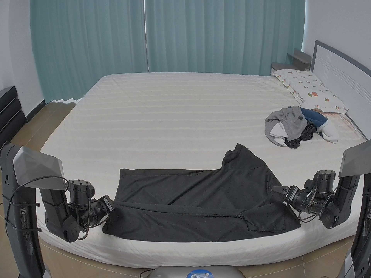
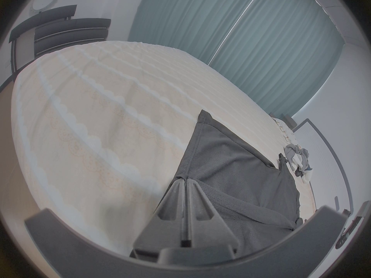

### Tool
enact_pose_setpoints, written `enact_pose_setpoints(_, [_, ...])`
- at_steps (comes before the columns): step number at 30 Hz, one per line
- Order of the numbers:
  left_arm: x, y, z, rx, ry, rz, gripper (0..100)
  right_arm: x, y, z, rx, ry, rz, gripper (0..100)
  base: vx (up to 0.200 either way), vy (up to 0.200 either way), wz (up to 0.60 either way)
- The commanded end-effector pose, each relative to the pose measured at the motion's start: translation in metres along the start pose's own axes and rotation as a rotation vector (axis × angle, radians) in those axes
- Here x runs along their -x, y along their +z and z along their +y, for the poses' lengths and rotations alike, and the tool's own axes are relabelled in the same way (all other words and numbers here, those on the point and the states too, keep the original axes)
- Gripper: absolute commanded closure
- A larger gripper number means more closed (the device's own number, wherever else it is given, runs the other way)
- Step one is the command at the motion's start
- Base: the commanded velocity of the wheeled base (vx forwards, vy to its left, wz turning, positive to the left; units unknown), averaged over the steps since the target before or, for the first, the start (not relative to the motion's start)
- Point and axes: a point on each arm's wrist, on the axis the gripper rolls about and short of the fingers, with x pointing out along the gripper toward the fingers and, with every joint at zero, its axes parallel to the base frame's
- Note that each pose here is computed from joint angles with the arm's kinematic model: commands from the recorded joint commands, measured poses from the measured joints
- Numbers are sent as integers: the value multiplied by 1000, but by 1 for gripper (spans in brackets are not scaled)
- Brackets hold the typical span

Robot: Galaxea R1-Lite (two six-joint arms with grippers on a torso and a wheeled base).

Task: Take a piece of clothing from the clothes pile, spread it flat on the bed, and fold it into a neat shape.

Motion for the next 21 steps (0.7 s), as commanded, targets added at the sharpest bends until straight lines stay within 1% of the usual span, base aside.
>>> enact_pose_setpoints(1, [1,-1,1,0,2,6,100,-4,-8,-11,32,-23,32,0,0,0,0])
enact_pose_setpoints(7, [1,-1,1,0,3,7,100,-6,-17,-20,77,-25,33,0,0,0,0])
enact_pose_setpoints(10, [0,-2,1,-1,3,9,100,-11,-23,-27,119,-20,30,0,0,0,0])
enact_pose_setpoints(18, [0,-2,1,-1,4,11,100,-9,-26,-29,127,-24,38,0,0,0,0])
enact_pose_setpoints(21, [0,-3,1,-1,6,13,100,-6,-28,-31,152,-34,48,0,0,0,0])
